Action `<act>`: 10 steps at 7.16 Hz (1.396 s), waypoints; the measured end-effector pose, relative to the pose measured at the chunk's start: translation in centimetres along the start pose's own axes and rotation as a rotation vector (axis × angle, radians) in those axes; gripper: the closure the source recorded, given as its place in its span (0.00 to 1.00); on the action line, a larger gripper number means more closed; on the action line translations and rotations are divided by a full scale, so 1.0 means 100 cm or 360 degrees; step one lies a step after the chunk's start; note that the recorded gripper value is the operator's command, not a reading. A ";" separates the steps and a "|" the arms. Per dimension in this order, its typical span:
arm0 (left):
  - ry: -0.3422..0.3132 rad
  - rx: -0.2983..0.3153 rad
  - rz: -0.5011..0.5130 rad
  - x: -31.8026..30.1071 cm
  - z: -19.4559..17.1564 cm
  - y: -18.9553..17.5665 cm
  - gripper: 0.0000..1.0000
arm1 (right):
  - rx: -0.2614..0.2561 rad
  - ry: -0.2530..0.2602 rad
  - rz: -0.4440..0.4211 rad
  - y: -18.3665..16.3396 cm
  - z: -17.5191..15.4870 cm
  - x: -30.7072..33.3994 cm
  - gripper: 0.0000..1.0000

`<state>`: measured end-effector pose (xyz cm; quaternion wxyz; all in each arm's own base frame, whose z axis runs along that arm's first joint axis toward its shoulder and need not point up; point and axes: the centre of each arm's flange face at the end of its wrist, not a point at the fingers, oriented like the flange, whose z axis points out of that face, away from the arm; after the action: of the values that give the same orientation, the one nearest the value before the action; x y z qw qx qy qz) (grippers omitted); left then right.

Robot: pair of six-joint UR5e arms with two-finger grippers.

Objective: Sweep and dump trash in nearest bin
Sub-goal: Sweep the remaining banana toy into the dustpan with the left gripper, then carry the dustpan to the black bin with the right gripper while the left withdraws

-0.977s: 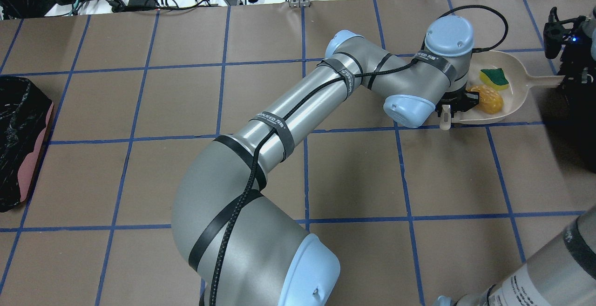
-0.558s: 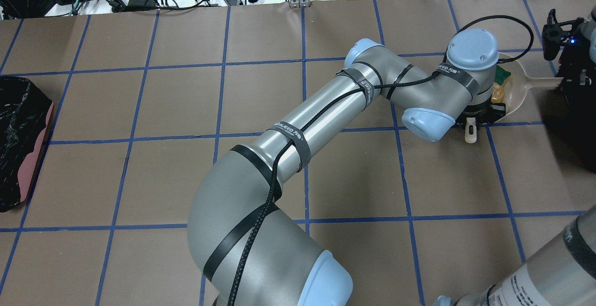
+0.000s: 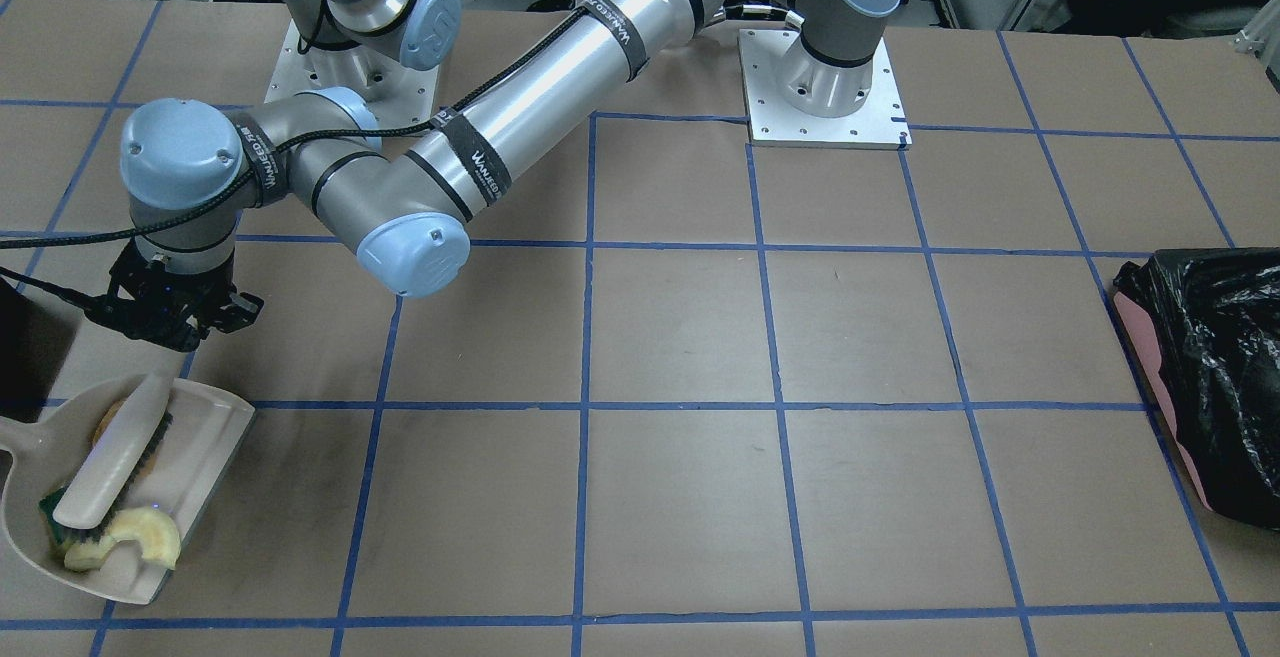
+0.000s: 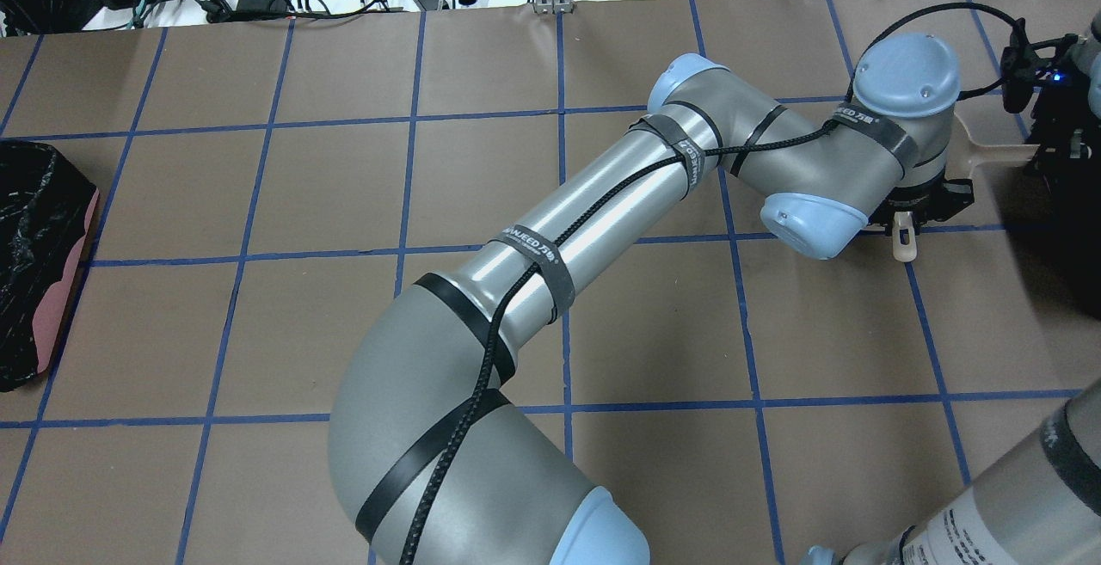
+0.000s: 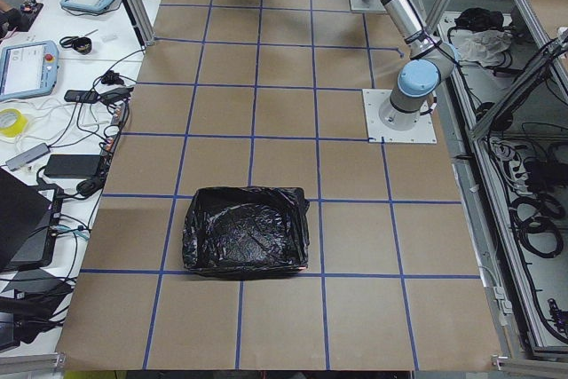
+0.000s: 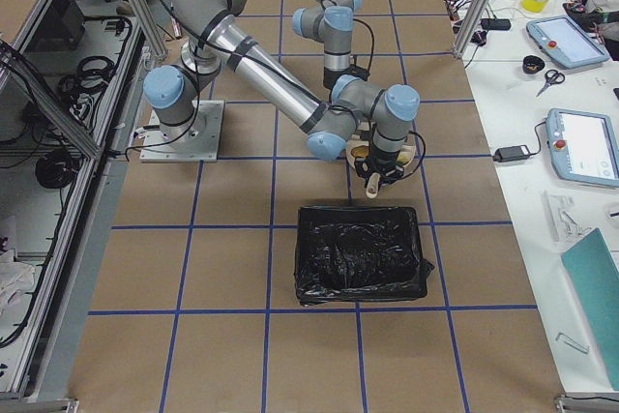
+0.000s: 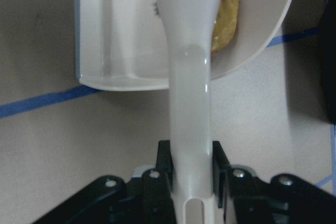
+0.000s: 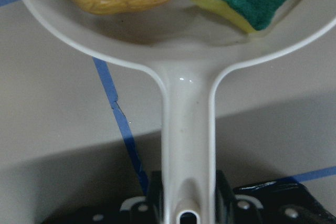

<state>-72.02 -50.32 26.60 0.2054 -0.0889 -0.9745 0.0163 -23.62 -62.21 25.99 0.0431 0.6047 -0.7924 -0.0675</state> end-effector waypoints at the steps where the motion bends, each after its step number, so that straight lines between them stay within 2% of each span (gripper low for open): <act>1: -0.0048 -0.0014 -0.0009 -0.017 -0.019 -0.006 1.00 | 0.0038 0.0005 0.0003 -0.001 -0.002 0.000 1.00; 2: -0.0100 -0.0019 -0.0048 -0.044 -0.044 -0.022 1.00 | 0.0060 0.0010 0.0007 -0.001 -0.004 0.000 1.00; 4: -0.0248 -0.0073 -0.0158 -0.121 -0.119 -0.058 1.00 | 0.0115 0.0036 0.0029 0.005 -0.011 0.000 1.00; 5: -0.0358 -0.0108 -0.0201 -0.163 -0.151 -0.066 1.00 | 0.0181 0.0064 0.0052 0.010 -0.015 -0.001 1.00; 6: -0.0472 -0.0151 -0.0222 -0.200 -0.164 -0.064 1.00 | 0.0271 0.0081 0.0085 0.019 -0.017 -0.002 1.00; 7: -0.0573 -0.0212 -0.0235 -0.231 -0.164 -0.052 1.00 | 0.0348 0.0091 0.0129 0.032 -0.022 -0.005 1.00; 8: -0.0630 -0.0272 -0.0253 -0.252 -0.161 -0.031 1.00 | 0.0395 0.0110 0.0170 0.047 -0.037 -0.009 1.00; 10: -0.0661 -0.0343 -0.0281 -0.269 -0.162 0.018 1.00 | 0.0428 0.0104 0.0225 0.076 -0.081 -0.014 1.00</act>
<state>-40.94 -53.45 30.62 -0.0092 -0.0196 -0.9959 -0.0878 -29.26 -59.31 35.25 -0.0078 0.5496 -0.8330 0.0623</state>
